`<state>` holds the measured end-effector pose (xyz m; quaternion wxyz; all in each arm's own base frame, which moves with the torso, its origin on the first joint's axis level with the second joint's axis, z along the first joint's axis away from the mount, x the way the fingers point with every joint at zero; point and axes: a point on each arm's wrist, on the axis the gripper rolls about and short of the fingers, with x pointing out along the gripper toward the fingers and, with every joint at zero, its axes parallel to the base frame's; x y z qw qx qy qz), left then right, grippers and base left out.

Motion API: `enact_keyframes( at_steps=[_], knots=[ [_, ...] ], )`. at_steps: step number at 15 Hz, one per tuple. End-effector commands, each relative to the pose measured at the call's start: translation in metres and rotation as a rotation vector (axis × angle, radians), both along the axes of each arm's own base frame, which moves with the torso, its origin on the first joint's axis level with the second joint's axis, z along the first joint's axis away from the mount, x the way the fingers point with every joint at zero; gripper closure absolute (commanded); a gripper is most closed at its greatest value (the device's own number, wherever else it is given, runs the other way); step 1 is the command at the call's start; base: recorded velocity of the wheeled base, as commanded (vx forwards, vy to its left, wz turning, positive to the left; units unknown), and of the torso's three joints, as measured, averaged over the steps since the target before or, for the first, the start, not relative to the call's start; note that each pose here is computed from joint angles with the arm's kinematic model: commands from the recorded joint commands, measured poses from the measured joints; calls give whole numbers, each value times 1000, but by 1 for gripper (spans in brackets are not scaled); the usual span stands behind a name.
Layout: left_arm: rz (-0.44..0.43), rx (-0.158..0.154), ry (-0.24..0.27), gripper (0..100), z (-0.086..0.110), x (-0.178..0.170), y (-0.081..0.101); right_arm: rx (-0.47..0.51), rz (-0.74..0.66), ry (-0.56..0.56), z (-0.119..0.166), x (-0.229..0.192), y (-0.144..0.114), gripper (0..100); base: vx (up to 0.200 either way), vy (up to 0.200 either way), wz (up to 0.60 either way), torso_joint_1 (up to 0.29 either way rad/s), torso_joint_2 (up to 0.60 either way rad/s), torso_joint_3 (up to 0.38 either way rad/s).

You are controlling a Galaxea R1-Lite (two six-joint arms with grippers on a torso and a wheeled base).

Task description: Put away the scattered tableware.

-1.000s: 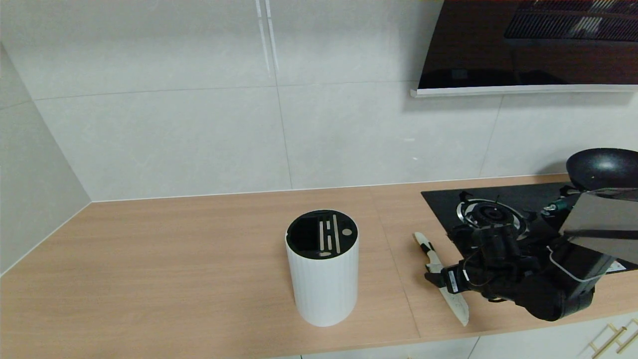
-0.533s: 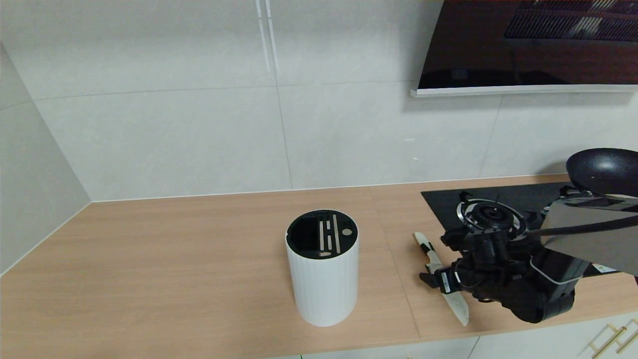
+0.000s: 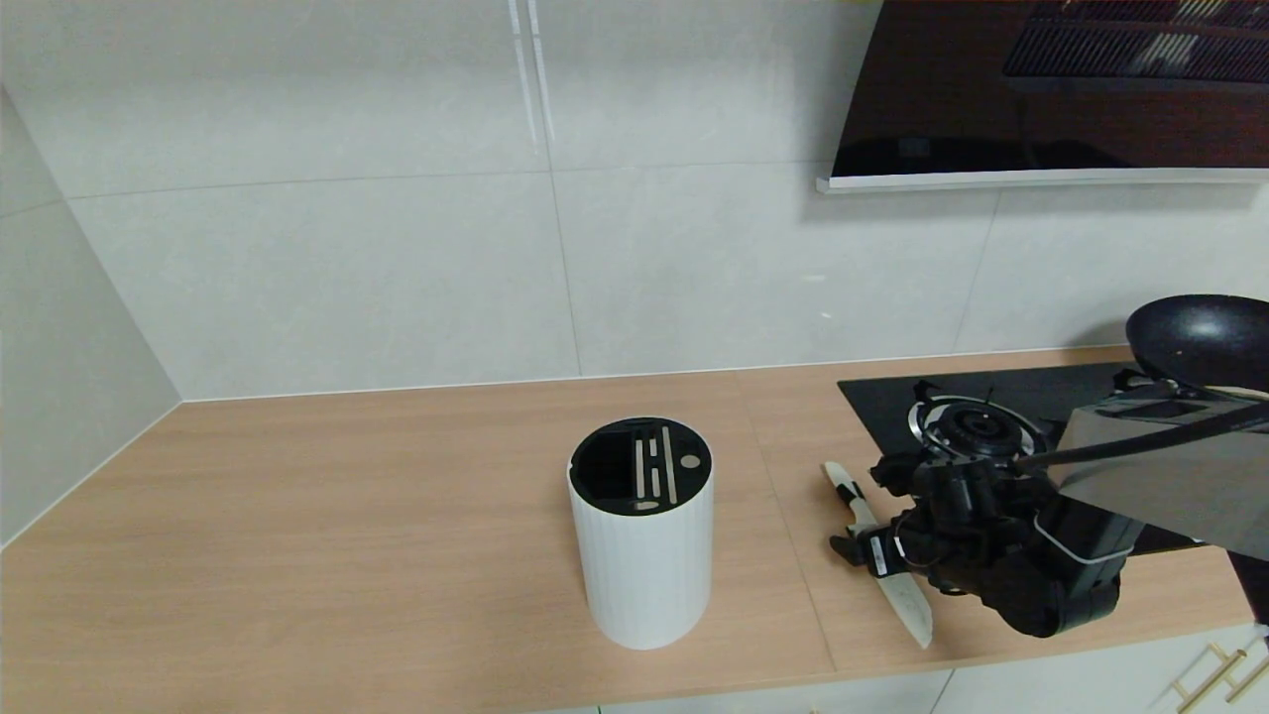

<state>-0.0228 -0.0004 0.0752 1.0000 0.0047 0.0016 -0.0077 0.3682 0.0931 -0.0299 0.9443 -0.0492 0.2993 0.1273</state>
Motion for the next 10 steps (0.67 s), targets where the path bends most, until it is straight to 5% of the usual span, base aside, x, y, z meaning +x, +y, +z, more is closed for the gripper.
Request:
enact_keyframes(
  at_steps=[1,10],
  knots=[
    [0,0,0,0,0,0,0,2,-3,-2,-1,2,-2,0,0,0,0,0,0,0],
    [0,0,0,0,0,0,0,-1,-13,-20,-7,5,-2,0,0,0,0,0,0,0]
  ],
)
